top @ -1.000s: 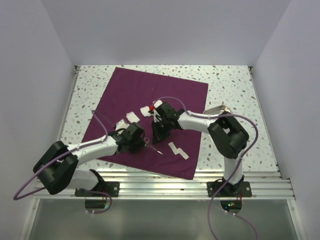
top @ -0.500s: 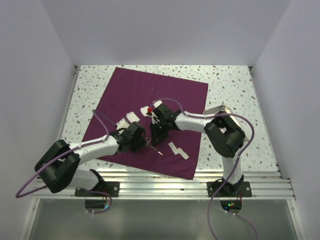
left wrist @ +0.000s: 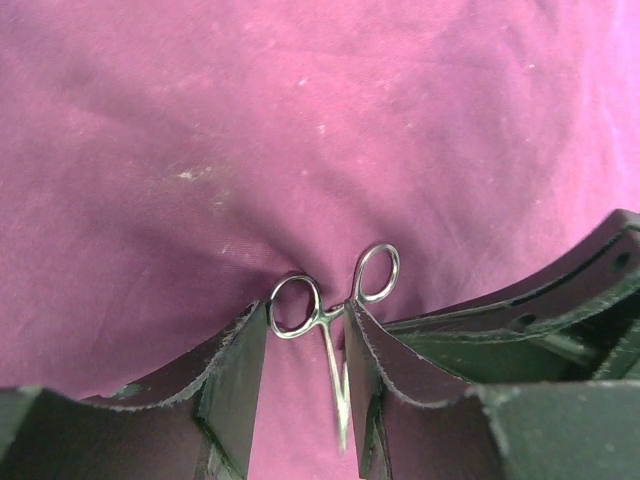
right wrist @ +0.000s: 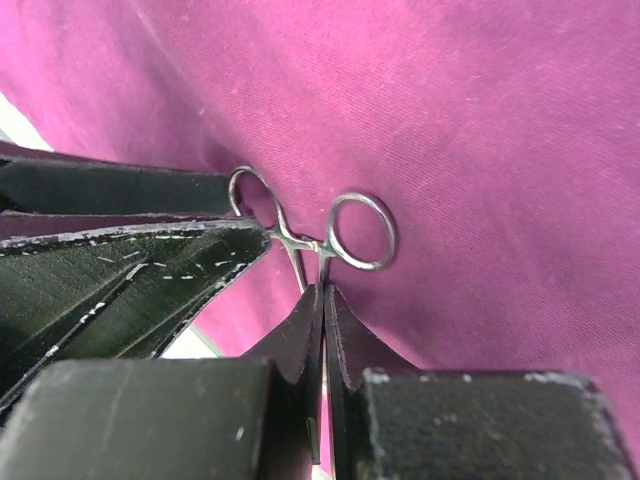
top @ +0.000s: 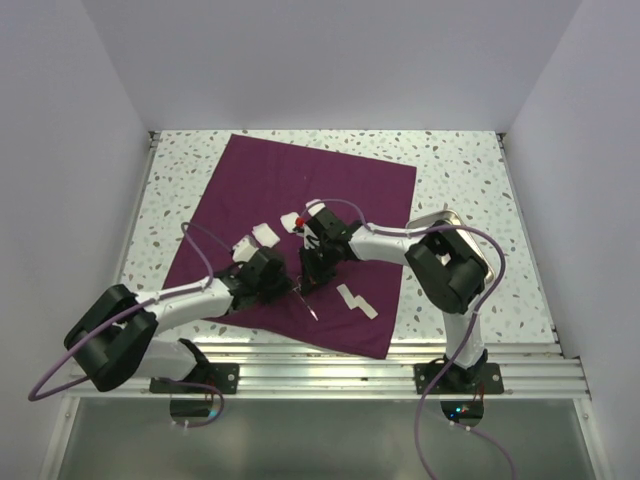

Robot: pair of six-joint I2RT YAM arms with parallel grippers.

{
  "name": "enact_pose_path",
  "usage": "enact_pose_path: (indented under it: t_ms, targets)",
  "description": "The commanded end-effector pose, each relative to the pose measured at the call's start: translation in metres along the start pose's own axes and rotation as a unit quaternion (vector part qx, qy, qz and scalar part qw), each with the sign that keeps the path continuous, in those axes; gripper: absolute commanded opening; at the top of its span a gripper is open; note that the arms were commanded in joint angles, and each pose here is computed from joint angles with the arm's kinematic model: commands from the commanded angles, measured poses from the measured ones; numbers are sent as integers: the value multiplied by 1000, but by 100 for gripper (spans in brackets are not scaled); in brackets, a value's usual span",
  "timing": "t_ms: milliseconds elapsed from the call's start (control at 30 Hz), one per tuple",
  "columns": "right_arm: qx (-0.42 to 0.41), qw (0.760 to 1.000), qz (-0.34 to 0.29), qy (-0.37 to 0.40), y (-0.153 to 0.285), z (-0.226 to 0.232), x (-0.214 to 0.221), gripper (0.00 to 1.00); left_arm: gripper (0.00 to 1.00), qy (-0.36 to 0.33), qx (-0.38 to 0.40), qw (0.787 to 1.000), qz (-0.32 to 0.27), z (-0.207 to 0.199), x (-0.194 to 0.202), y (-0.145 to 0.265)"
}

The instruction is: Prepare the surgical pack

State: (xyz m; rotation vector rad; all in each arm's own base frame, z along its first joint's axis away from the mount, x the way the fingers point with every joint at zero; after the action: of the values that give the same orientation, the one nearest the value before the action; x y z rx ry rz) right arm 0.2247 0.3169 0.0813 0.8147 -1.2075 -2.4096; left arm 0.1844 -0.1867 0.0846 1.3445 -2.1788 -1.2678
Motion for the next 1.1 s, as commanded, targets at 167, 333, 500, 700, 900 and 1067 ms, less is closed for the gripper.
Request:
enact_pose_path:
  t_ms: [167, 333, 500, 700, 900, 1067]
  targets:
    - [-29, 1000, -6, -4, -12, 6, -6, 0, 40, -60, -17, 998, 6, 35, 2, -17]
    - [-10, 1000, -11, 6, -7, 4, -7, 0, 30, -67, -15, 998, 7, 40, 2, -17]
    - [-10, 1000, -7, 5, -12, 3, -10, 0, 27, -72, 2, 997, 15, 40, 4, -16]
    - [-3, 1000, -10, 8, -10, 2, -11, 0, 26, -75, 10, 997, 15, 41, 2, -10]
    - [-5, 1000, -14, 11, -7, 4, -13, 0, 20, -70, 29, 997, 25, 41, 5, -1]
    - [-5, 1000, -13, 10, -8, 4, -13, 0, 20, -74, 26, 996, 30, 44, 9, 2]
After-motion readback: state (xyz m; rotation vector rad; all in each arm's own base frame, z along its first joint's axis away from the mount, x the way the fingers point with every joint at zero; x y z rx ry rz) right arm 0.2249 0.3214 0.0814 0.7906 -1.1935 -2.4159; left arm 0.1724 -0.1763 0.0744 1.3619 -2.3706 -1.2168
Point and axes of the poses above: each gripper's point midway between its finger pads, its own y axis back along the fingers, its own z axis along the line the jaws close on, x = y × z, the point moved 8 cm from there along y, back along the fingers, and after that the axes turned 15 degrees about y, right-handed, at the moved point
